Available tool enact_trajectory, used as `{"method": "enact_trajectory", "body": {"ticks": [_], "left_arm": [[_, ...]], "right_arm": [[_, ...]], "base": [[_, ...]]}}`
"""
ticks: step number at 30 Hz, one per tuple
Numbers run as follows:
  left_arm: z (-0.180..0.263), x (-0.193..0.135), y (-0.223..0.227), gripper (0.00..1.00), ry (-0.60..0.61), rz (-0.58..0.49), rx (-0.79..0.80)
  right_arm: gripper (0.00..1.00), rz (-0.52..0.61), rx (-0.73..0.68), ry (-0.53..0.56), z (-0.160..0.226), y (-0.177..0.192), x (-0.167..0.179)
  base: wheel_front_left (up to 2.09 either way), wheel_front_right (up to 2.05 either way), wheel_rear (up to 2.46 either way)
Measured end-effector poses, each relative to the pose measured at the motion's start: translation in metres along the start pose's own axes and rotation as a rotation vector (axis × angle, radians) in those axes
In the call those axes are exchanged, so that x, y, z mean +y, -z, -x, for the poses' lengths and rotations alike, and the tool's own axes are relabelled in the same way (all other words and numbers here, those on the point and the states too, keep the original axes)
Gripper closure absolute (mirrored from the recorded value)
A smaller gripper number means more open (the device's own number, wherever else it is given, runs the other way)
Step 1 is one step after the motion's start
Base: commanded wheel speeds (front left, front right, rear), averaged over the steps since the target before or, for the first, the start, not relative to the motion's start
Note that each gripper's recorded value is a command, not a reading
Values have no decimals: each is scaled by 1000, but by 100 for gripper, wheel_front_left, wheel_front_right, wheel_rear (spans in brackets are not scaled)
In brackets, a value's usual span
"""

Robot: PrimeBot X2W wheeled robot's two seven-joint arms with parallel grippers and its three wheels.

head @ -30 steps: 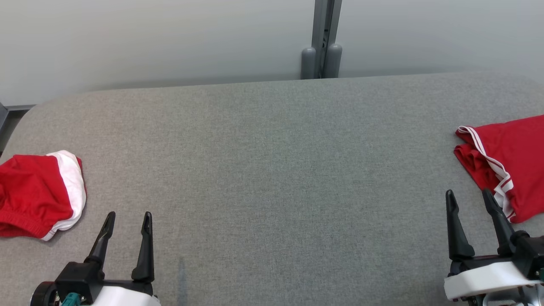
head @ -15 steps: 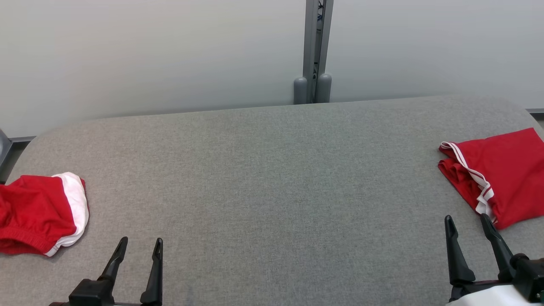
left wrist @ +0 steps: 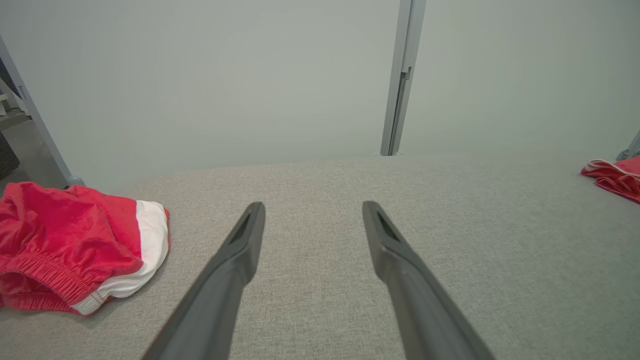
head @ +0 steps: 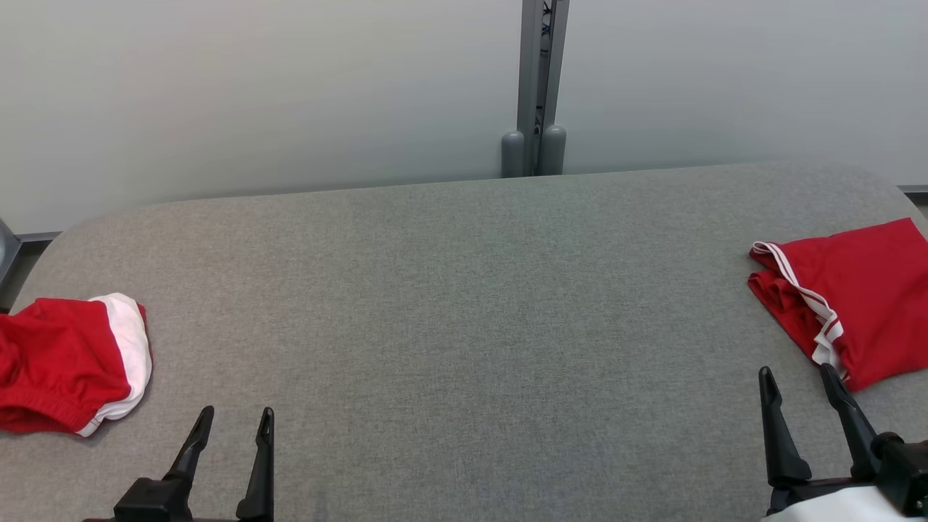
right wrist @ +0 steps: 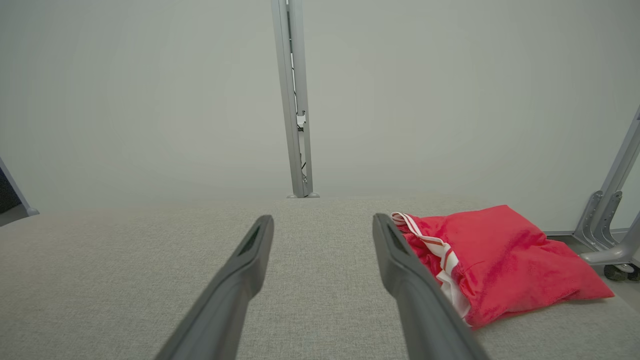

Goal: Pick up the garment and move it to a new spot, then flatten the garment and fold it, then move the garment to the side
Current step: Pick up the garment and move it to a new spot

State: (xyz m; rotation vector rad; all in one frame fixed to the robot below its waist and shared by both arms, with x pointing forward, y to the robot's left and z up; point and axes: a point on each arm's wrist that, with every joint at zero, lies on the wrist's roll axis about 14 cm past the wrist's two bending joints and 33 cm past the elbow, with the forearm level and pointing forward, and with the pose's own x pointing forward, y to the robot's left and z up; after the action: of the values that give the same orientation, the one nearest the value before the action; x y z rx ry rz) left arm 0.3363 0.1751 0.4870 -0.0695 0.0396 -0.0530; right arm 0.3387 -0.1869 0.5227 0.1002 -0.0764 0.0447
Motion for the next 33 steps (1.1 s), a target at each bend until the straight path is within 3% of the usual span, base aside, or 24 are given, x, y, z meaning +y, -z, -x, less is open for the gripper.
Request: {"method": "enact_trajectory", "body": {"ticks": [11, 16, 33], "left_arm": [[0, 7, -1, 0, -28, 5, -5], [4, 26, -9, 0, -94, 11, -38], [79, 116, -15, 0, -433, 13, -90]], "right_arm": [[0, 28, 14, -26, -5, 2, 7], [0, 40, 19, -82, -17, 2, 23], [0, 25, 25, -443, -48, 2, 142]], "base": [[0, 0, 0], [0, 0, 0], [0, 0, 0]]}}
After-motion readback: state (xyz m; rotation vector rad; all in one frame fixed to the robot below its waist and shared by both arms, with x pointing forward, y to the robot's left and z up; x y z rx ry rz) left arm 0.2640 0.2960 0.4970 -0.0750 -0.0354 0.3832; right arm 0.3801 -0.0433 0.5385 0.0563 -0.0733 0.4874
